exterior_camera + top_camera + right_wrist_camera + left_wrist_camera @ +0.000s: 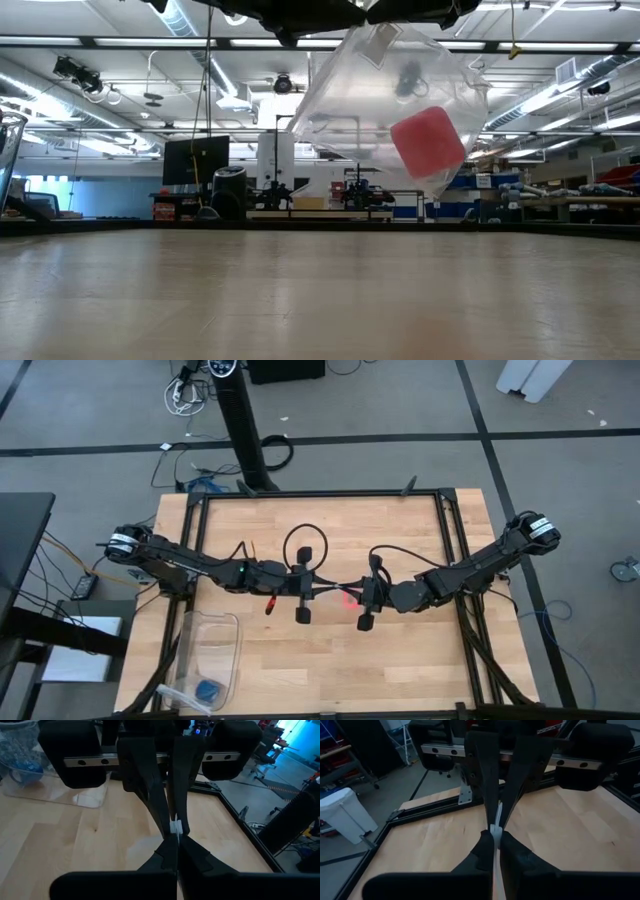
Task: Roll bandage
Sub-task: Close the zip lock bag
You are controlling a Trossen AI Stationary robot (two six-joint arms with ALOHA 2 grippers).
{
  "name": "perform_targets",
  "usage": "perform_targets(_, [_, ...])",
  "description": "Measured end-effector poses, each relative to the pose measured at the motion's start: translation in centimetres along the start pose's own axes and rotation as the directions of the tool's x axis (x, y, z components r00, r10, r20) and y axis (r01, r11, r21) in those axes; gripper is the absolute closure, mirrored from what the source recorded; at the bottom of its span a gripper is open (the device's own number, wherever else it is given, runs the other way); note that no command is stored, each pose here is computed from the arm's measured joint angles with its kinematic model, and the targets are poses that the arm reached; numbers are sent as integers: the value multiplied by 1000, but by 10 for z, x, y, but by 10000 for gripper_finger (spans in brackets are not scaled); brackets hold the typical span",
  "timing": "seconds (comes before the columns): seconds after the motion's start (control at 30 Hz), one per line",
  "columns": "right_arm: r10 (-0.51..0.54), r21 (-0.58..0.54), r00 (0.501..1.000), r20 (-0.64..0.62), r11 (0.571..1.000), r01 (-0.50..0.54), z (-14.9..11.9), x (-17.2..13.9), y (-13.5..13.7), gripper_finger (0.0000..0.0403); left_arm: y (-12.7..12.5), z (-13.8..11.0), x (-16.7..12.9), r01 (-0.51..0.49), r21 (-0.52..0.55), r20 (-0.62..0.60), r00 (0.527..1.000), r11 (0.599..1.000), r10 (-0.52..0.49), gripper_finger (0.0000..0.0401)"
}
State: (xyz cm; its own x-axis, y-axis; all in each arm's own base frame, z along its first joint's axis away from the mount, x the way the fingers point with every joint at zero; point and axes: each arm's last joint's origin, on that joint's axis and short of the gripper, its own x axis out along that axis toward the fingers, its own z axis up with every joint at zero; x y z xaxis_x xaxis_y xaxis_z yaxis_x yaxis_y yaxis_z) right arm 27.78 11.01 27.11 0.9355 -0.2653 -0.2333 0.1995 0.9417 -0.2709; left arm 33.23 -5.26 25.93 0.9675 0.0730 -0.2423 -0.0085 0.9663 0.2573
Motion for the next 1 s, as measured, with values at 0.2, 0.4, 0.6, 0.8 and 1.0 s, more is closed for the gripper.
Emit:
perform_targets(0.2, [-1,1,1000,1,1000,1,0,0,0,403,0,-2,0,-10,6,-24,1000,1000,10,386])
perform_targets(0.4, [1,9,1000,11,1000,-1,2,-2,0,403,0,-7,0,-17,13,-59,998,1000,18,396])
perform_targets(0.6, [2,37,999,46,999,-3,8,-3,-1,403,-2,-22,0,-29,30,-135,990,999,33,400])
perform_targets(0.8, [6,25,999,31,1000,-7,6,-3,-1,403,-3,-15,0,-36,-8,-63,997,999,35,373])
perform_targets(1.0, [9,11,1000,16,1000,-10,4,-3,0,403,-4,-2,-8,-16,-17,-20,1000,1000,16,320])
